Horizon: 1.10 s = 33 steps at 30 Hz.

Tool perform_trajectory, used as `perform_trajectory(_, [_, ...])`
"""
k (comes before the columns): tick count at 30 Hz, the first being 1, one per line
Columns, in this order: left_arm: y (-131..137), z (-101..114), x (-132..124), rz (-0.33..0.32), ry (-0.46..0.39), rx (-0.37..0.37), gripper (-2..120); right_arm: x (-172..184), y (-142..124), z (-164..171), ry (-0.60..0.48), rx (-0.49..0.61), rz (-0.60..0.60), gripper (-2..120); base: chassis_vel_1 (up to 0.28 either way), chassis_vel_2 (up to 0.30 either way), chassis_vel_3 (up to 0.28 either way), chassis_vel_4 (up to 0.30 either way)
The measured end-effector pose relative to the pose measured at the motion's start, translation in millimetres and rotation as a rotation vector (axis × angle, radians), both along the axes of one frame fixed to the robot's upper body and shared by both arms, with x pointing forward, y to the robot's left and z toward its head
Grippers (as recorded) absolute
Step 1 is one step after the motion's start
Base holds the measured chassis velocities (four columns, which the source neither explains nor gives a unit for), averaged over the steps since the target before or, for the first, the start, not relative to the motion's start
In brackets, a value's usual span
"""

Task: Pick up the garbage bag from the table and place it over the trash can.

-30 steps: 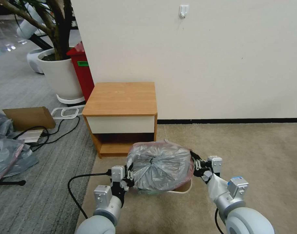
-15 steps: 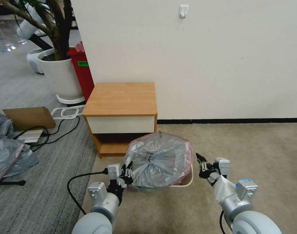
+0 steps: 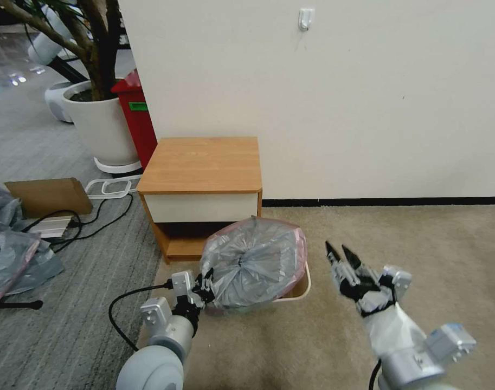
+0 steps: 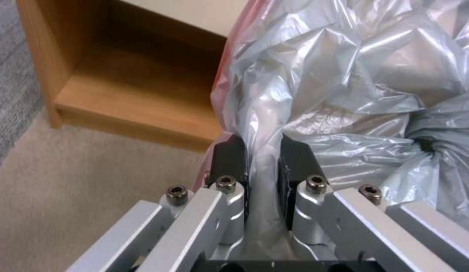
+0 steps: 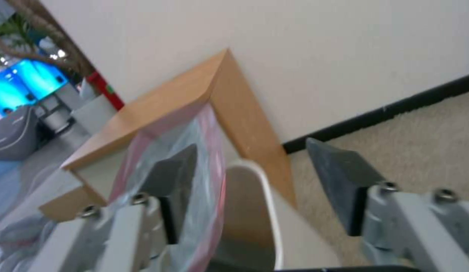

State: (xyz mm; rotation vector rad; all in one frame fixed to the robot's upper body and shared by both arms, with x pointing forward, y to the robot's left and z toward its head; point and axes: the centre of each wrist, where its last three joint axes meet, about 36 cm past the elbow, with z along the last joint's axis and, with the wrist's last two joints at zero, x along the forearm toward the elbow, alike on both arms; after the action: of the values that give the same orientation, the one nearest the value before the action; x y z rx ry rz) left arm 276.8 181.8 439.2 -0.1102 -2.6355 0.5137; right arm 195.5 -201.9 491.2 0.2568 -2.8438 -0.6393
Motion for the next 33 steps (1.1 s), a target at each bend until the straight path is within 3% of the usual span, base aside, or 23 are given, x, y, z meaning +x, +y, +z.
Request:
perform_trajectory(3, [1.1, 0.7, 2.6, 0.004, -0.011, 0.003, 9, -4.9, 6.2, -5.7, 0.021, 0.019, 0.046, 79, 0.0, 0.0, 0.0, 0.0])
perform_trajectory(5, [1.5, 0.8, 2.8, 0.005, -0.012, 0.004, 9, -5.6, 7.9, -6.9, 0.026, 0.025, 0.054, 80, 0.0, 0.0, 0.0, 0.0])
perform_trajectory(6, [1.9, 1.3, 3.6, 0.005, -0.016, 0.006, 9, -6.6, 11.4, -7.7, 0.036, 0.038, 0.068, 89, 0.0, 0.0, 0.0, 0.0])
perform_trajectory(9, [2.1, 2.4, 5.4, 0.005, -0.024, 0.006, 9, -8.0, 17.9, -8.3, 0.041, 0.053, 0.102, 97, 0.0, 0.0, 0.0, 0.0])
perform_trajectory(12, [1.6, 3.0, 6.7, 0.004, -0.029, 0.003, 9, -8.0, 21.4, -10.2, 0.046, 0.056, 0.121, 100, 0.0, 0.0, 0.0, 0.0])
perform_trajectory(19, [0.4, 4.5, 8.4, 0.003, -0.038, -0.009, 9, -3.8, 31.8, -22.9, 0.069, 0.055, 0.148, 98, 0.0, 0.0, 0.0, 0.0])
perform_trajectory(33, [-1.6, 10.9, 6.2, -0.014, -0.054, -0.02, 9, 2.1, 38.2, -30.2, 0.048, 0.047, 0.16, 82, 0.0, 0.0, 0.0, 0.0])
